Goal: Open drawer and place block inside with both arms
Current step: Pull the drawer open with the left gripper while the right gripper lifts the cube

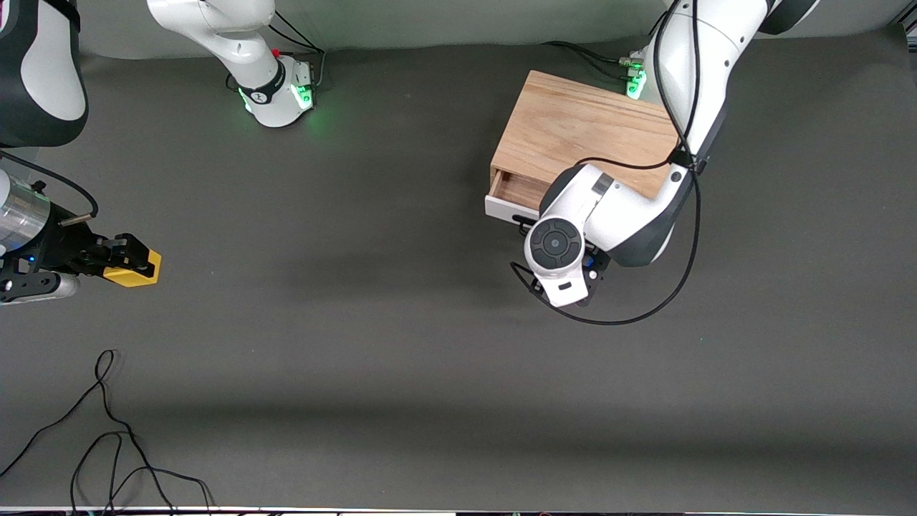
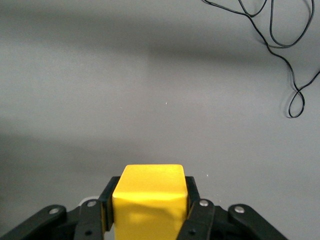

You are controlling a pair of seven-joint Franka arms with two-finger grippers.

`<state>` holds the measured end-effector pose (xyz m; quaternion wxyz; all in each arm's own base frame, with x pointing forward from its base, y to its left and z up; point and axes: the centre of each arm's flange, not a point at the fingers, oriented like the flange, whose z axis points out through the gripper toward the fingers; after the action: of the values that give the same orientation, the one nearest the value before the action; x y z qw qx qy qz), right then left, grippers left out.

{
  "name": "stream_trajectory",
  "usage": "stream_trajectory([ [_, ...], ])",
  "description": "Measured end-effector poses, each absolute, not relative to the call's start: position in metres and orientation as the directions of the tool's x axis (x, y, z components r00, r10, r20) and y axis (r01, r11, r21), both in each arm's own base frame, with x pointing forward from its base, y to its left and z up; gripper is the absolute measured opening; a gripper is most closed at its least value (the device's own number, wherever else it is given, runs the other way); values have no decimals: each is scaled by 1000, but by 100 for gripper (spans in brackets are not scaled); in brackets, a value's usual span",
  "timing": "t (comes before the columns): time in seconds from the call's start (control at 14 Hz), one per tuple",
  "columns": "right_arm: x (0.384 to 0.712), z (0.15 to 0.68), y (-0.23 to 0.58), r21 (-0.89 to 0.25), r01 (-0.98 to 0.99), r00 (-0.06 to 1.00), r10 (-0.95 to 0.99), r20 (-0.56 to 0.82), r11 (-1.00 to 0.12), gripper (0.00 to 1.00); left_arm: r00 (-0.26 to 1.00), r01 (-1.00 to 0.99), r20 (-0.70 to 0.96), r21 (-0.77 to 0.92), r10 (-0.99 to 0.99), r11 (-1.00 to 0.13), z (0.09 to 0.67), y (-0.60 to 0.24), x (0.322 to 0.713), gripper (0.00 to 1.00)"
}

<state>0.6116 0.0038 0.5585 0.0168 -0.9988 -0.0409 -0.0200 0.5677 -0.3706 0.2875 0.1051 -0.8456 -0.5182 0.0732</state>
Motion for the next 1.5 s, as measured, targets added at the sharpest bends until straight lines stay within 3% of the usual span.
stream_trajectory([
  [1.0, 612, 561, 9, -32, 91, 995, 89, 46, -995, 55, 460, 888, -12, -29, 888, -460, 303, -380, 600, 100],
  [1.5, 612, 568, 56, -39, 77, 995, 74, 59, -996, 55, 455, 891, -3, 3, 891, -455, 313, -378, 612, 100],
])
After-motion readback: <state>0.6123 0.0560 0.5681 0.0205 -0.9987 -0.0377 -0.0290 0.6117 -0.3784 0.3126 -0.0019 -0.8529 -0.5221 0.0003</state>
